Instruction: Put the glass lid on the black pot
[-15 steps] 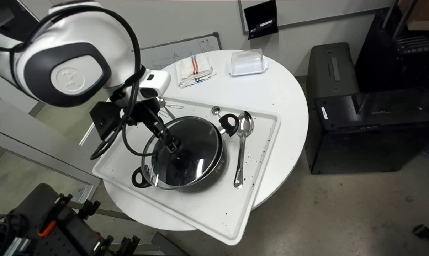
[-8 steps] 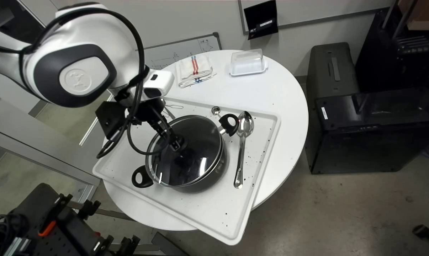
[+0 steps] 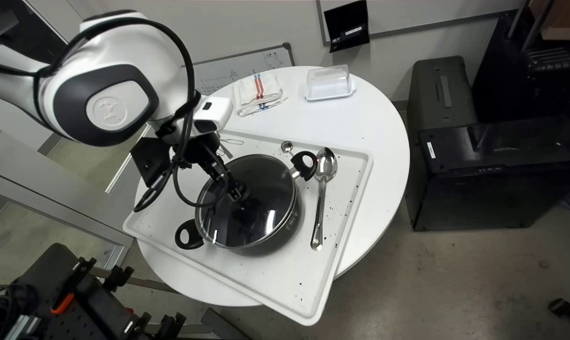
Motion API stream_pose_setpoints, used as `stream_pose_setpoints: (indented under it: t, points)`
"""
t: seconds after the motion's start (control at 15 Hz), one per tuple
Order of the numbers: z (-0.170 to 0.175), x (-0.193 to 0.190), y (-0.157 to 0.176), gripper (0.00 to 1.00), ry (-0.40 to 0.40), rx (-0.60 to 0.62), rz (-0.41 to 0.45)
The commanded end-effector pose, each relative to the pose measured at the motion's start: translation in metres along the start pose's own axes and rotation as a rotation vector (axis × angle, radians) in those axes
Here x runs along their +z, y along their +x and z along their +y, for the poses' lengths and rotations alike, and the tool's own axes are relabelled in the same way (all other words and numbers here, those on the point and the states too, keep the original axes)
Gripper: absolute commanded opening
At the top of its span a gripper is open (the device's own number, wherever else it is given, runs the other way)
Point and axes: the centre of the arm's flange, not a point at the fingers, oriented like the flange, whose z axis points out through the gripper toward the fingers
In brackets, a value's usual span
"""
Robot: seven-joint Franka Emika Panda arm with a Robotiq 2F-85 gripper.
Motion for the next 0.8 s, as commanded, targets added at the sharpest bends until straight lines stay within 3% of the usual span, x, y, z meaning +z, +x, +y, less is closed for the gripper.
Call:
stream_pose_setpoints:
  t: [0.0, 0.73]
  points:
    - [-0.0022, -0.0024, 0.0033, 0.23, 0.003, 0.022, 0.031]
    - [-0.0049, 0.0015, 0.0019, 0.23, 0.018, 0.022, 0.052]
